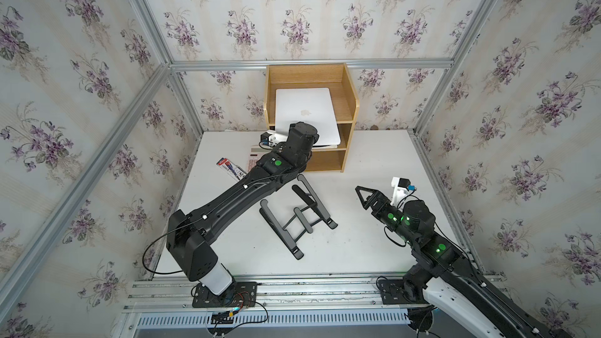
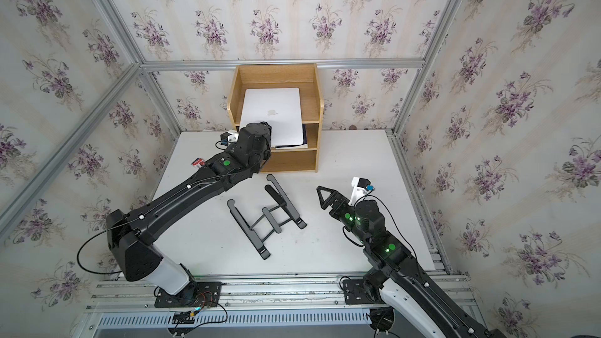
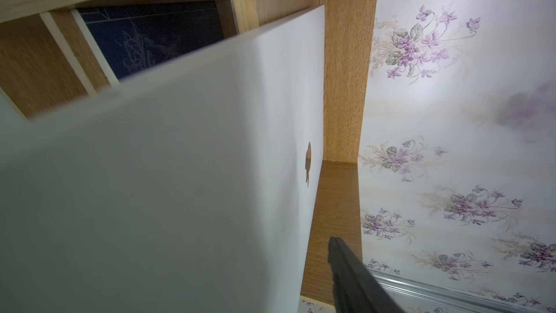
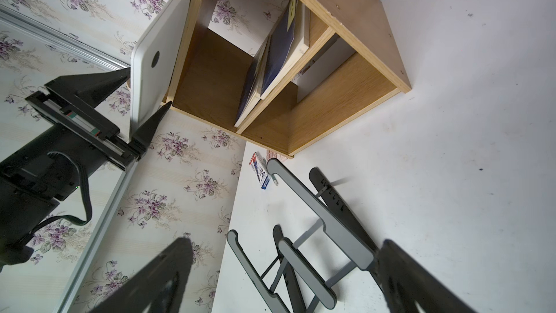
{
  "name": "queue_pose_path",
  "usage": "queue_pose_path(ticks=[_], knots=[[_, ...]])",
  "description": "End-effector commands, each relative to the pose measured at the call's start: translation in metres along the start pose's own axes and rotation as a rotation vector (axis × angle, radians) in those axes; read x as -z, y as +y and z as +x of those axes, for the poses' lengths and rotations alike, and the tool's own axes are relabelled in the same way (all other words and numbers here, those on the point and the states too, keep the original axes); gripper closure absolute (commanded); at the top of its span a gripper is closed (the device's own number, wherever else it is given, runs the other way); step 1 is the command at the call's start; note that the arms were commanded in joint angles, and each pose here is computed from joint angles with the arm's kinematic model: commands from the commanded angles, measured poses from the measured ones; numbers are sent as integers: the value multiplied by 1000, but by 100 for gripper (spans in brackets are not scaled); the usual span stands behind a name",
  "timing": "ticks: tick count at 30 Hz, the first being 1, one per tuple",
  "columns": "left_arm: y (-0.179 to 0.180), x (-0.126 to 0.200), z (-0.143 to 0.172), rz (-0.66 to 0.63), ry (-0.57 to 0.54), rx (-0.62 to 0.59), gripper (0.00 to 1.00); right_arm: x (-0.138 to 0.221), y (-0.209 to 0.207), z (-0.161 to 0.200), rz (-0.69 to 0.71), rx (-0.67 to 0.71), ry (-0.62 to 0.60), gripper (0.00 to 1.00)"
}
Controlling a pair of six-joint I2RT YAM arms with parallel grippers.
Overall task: Close the laptop lid and set it aside
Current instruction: Place the laptop on the shelf.
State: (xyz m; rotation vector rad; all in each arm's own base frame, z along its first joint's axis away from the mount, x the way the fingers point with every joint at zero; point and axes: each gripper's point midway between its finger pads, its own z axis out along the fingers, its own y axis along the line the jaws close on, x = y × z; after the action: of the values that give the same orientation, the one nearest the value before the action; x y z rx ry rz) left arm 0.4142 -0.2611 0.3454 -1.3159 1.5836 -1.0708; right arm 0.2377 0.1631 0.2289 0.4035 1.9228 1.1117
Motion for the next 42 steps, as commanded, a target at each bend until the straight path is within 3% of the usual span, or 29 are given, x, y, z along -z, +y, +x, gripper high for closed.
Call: queue_pose_path(ticks=[1,18,36,42], knots=[[-6,-6,5,-4,27,-22,38,-1,11,-6,-39,19,-24,0],[-15,-37,8,-58,38,-84,37,-13,8,-12,14,64,-35,0],[-24,-61,22,-32,67,-98,33,-15,5,-10,66,72,-2,0],[-9,-66,19,-55,67,-131,32,-9,4,-13,79,76,-11,0]])
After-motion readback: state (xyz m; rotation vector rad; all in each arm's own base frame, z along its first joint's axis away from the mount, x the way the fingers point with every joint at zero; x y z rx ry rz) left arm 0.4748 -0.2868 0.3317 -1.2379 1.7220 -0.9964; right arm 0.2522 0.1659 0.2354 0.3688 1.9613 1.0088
